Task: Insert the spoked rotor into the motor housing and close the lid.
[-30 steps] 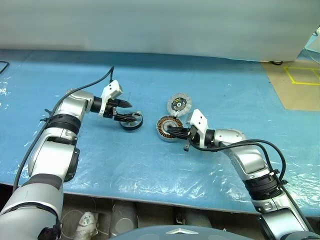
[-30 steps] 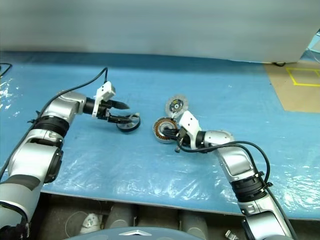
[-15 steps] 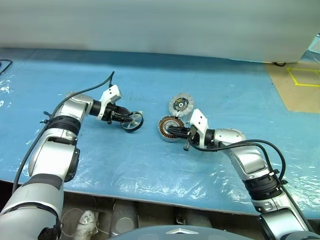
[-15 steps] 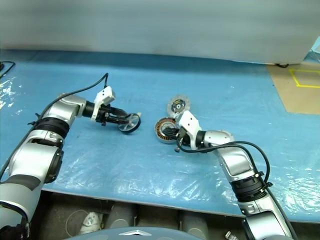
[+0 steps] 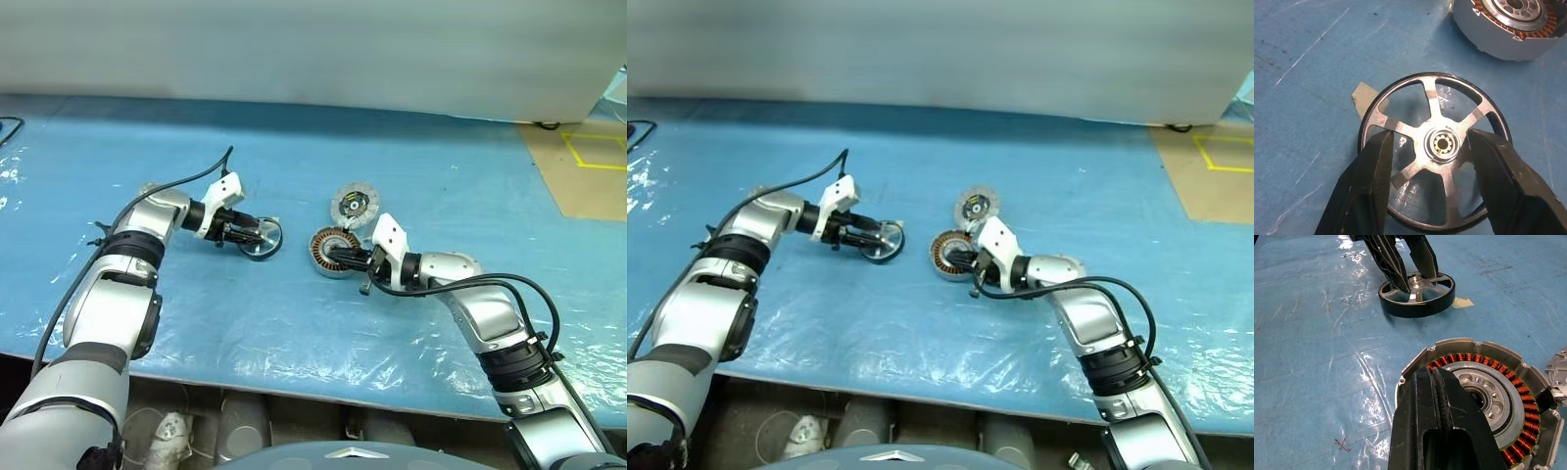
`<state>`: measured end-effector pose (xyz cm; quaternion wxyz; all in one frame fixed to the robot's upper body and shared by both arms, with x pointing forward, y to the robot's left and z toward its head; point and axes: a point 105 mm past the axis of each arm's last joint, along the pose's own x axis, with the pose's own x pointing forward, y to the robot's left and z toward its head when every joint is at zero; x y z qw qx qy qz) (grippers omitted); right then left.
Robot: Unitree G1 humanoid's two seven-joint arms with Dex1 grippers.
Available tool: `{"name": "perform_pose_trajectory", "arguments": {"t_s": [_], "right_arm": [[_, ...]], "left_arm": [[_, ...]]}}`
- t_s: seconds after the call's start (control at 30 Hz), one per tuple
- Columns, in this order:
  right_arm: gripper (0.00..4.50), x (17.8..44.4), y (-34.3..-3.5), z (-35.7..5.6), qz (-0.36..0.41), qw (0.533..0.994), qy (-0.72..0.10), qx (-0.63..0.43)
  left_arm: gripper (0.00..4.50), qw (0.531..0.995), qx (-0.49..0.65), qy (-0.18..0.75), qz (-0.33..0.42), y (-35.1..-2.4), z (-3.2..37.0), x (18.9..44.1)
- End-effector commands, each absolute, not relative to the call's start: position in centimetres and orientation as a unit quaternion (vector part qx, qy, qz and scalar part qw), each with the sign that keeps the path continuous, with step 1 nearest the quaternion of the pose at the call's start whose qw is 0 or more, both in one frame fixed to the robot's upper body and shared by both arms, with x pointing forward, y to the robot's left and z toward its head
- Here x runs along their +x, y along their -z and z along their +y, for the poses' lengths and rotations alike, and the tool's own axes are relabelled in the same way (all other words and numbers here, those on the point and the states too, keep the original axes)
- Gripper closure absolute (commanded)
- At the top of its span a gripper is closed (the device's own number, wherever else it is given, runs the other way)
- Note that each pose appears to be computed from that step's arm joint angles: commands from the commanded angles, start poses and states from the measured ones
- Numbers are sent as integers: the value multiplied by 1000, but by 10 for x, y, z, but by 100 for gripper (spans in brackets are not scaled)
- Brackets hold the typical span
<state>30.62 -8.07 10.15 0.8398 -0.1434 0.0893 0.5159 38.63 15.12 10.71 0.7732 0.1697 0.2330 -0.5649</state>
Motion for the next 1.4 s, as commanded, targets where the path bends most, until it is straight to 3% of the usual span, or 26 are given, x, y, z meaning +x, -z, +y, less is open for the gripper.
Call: {"name": "perform_pose_trajectory", "arguments": {"t_s": [0.03, 0.33, 0.47, 0.57, 1.0, 1.4], "right_arm": [[450, 304, -109, -77, 69, 838, -520, -151], [450, 306, -110, -77, 67, 839, -518, -153], [450, 307, -111, -77, 64, 839, -517, -155], [450, 308, -112, -77, 62, 840, -516, -155], [450, 316, -130, -114, 60, 867, -473, -149], [450, 307, -124, -134, 80, 882, -439, -149]], "left_arm": [[197, 766, 190, 566, 239, -101, 150, 385], [197, 764, 193, 564, 249, -93, 147, 384], [270, 764, 191, 564, 248, -93, 145, 384], [271, 762, 171, 575, 245, -96, 141, 382], [271, 736, 86, 651, 165, -159, 107, 379], [271, 680, 128, 708, 142, -181, 51, 378]]}}
